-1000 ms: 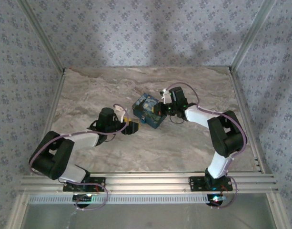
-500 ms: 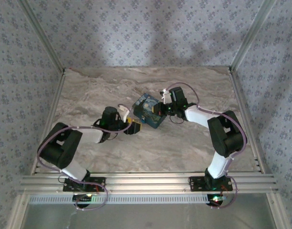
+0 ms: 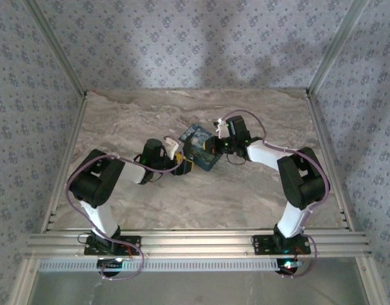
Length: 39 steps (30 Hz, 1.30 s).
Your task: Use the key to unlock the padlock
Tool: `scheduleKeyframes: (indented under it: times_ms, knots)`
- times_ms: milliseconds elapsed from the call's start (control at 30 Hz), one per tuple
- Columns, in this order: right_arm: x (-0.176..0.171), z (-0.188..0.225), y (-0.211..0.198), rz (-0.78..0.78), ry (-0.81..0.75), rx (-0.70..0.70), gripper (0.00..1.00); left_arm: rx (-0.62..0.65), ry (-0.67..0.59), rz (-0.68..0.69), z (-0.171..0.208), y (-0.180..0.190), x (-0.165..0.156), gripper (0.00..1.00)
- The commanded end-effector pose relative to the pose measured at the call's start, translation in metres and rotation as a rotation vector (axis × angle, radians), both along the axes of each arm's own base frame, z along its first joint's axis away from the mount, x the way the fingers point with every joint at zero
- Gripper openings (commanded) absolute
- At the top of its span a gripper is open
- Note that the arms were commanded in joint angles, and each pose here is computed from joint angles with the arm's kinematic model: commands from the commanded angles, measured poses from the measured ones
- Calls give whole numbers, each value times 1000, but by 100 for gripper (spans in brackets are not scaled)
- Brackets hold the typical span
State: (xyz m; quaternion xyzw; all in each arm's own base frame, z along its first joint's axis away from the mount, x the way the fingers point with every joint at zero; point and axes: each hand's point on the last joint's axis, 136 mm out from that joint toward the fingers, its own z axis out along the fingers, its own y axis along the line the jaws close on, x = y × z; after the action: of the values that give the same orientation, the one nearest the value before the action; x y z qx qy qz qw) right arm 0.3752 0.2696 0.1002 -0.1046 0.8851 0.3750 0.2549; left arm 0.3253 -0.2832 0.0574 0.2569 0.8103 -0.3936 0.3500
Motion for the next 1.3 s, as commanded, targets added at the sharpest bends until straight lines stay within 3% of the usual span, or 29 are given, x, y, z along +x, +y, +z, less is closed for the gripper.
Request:
scheduleKeyframes:
  times_ms: [0, 333, 567, 1267]
  knots:
    - [-22, -48, -19, -29, 164, -114, 0, -13, -58, -19, 7, -6, 10, 69]
    - [-23, -47, -19, -27, 166, -116, 0, 19, -33, -48, -9, -21, 8, 65]
    - [-24, -46, -19, -27, 160, -115, 0, 103, -42, 6, -22, -24, 9, 61]
    - [-26, -46, -20, -31, 158, -119, 0, 161, -43, 3, -29, -40, 4, 46]
